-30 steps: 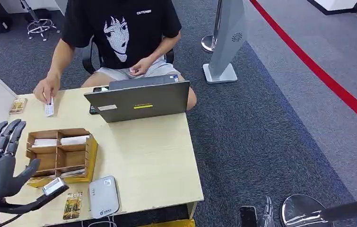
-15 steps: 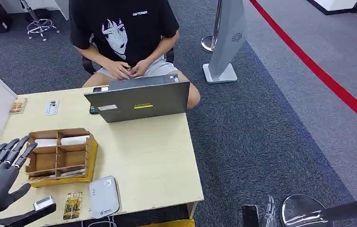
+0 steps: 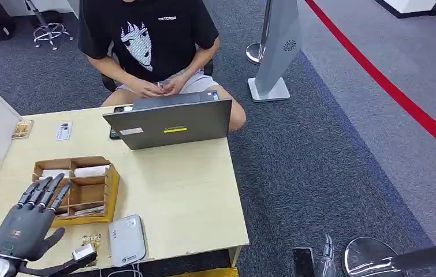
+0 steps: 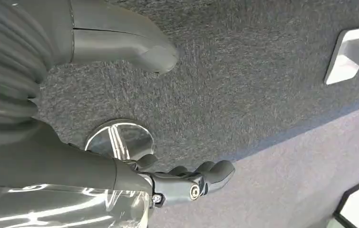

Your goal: Pass the card to the sensor for recognition and then transmit it.

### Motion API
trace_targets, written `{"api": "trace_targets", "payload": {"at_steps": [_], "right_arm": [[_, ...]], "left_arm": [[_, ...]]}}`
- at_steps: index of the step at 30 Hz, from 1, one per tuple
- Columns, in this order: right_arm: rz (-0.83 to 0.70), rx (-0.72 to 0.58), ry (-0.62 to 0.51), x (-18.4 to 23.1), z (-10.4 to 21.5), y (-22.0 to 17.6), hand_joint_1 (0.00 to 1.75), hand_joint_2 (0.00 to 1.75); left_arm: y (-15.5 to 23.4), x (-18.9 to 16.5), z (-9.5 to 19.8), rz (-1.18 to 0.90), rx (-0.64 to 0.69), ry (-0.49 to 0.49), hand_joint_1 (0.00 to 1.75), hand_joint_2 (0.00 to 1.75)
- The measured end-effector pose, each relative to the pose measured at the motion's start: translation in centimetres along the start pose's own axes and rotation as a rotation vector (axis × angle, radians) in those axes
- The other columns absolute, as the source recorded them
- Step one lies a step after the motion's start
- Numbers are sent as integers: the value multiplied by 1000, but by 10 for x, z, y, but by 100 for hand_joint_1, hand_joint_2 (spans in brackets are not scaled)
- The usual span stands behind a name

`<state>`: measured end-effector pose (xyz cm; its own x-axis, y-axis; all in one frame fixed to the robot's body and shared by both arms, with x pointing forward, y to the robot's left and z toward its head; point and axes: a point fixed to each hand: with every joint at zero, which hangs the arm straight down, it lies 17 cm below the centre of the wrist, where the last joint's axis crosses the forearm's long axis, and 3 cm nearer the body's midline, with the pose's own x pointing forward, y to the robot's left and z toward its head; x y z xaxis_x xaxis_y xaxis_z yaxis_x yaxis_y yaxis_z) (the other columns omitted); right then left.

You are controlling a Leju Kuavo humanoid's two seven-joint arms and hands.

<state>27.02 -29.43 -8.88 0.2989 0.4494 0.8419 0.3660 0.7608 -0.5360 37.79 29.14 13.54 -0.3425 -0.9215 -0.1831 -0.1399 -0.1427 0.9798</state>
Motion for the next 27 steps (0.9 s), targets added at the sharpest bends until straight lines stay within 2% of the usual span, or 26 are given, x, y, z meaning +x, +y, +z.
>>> {"api": "trace_targets", "payload": {"at_steps": [9, 27], "right_arm": [[-7, 9, -3, 3, -1, 5, 0, 175], [-12, 19, 2, 2, 1, 9, 0, 175]], "left_arm": [[-19, 13, -11, -2, -19, 58, 0, 175], [-44, 10, -8, -23, -68, 100, 0, 175]]}}
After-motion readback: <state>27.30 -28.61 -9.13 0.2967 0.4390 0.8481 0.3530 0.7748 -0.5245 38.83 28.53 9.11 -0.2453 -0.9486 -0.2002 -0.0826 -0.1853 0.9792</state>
